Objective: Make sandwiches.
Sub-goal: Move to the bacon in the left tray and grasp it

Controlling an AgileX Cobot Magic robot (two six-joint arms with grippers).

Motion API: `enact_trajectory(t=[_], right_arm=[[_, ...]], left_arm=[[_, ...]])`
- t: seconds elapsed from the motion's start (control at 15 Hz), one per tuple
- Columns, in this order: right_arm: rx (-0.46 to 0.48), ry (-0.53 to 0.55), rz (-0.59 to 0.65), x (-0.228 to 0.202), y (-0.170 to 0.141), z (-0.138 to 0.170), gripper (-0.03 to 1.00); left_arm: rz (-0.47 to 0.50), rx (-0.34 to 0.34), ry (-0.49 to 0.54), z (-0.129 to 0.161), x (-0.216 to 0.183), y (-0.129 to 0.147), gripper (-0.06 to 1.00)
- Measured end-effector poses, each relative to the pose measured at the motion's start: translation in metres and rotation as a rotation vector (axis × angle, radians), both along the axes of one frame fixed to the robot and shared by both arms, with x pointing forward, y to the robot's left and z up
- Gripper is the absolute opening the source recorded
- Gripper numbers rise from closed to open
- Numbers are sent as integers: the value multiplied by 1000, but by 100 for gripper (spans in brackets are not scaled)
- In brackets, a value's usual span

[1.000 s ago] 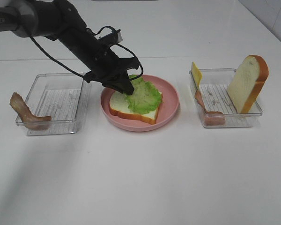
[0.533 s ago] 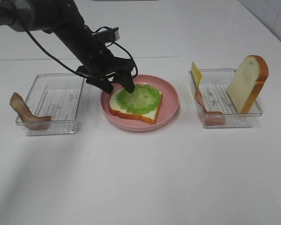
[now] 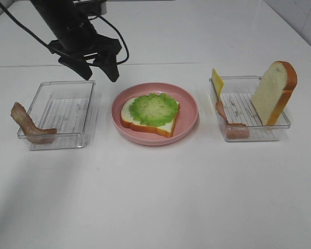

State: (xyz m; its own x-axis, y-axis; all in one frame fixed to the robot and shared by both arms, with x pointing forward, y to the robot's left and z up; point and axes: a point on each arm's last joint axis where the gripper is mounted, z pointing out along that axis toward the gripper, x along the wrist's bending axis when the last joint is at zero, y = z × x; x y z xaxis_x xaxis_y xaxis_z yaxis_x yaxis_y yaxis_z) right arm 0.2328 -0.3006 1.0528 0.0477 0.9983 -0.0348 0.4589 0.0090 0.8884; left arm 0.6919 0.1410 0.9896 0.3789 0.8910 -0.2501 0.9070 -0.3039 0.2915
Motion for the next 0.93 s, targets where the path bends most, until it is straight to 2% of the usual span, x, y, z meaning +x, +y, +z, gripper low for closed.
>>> enact_trajectory(t=[0.27,0.33,0.53,0.73,0.93], right_arm=[[0,0,0,0,0,0,78],[0,0,0,0,0,0,78],[0,0,0,0,0,0,78],[0,0,0,0,0,0,78],[0,0,0,0,0,0,78]], left_arm=[[78,9,27,24,-1,43,69],[113,13,-3,39,-1,59,69],[157,62,-85,72,-8,84,69],[237,131,-98,86,-23,108,69],[309,187,-15,76,-50,133,69]])
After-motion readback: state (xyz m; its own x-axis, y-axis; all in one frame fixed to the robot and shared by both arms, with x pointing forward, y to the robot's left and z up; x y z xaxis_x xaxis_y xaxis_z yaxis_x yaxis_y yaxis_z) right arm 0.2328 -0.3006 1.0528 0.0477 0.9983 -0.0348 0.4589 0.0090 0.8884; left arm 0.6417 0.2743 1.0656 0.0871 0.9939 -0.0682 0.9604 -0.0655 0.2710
